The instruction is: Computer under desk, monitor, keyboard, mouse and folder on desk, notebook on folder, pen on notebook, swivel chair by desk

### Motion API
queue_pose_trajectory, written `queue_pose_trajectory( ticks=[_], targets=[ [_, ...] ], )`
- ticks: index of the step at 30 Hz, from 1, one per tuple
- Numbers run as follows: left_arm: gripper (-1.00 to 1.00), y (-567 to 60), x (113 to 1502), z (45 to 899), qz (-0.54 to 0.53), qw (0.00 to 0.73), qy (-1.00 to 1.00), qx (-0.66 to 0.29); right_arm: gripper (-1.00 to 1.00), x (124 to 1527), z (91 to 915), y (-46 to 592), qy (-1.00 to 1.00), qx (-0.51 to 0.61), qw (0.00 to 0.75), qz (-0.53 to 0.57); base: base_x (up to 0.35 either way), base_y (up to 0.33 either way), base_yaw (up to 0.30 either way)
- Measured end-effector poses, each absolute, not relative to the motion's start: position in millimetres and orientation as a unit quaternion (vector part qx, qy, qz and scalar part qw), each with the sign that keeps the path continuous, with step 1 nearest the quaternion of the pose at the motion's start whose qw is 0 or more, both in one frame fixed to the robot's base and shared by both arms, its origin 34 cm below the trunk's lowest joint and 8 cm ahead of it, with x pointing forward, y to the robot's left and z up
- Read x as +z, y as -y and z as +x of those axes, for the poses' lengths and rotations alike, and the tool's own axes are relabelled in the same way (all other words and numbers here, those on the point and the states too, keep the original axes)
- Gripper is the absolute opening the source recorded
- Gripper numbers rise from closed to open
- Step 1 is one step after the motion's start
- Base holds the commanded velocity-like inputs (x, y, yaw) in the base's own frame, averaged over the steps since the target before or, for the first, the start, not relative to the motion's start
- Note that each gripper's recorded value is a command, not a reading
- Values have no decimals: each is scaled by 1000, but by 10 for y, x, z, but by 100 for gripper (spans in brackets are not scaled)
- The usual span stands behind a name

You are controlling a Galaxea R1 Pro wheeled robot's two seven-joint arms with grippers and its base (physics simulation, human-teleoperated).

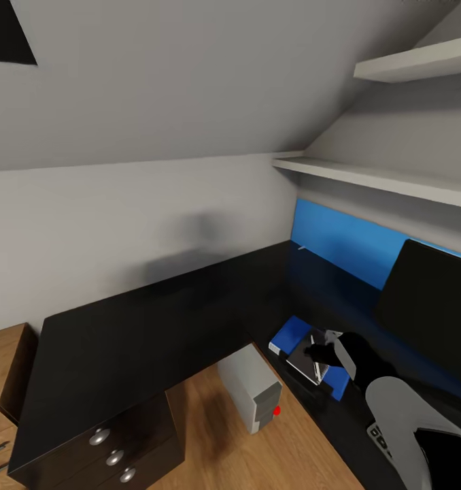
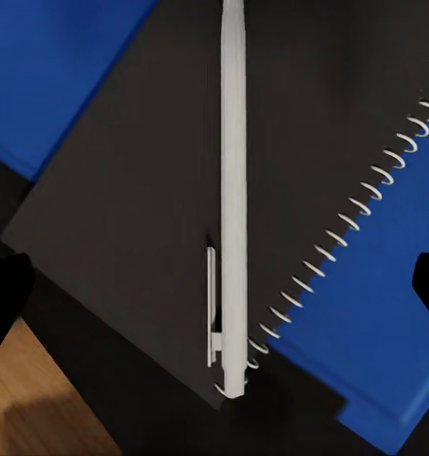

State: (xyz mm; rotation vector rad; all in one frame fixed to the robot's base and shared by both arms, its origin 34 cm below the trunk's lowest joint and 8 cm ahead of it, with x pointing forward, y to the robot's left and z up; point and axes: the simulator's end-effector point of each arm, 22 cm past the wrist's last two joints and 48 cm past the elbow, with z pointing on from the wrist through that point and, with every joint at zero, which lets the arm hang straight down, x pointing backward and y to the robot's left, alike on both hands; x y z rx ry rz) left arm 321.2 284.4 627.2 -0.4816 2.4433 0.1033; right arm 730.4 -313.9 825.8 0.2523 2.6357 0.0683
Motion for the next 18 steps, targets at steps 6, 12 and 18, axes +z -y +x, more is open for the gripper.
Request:
queue_pose_trajectory(
  ticks=[6, 12, 18],
  targets=[
    [100, -2844, 6334, 3196, -183, 320, -929, 39, 100, 8542, 7490, 2862, -957, 39, 275, 83, 0, 0, 122],
    [100, -2845, 6395, 3186, -183, 321, -928, 39, 100, 8684, 7541, 2687, -954, 26, 288, 82, 0, 0, 224],
    [100, -2844, 6452, 3171, -183, 321, -928, 39, 100, 8826, 7629, 2747, -944, 12, 319, 88, 0, 0, 242]
  ],
)
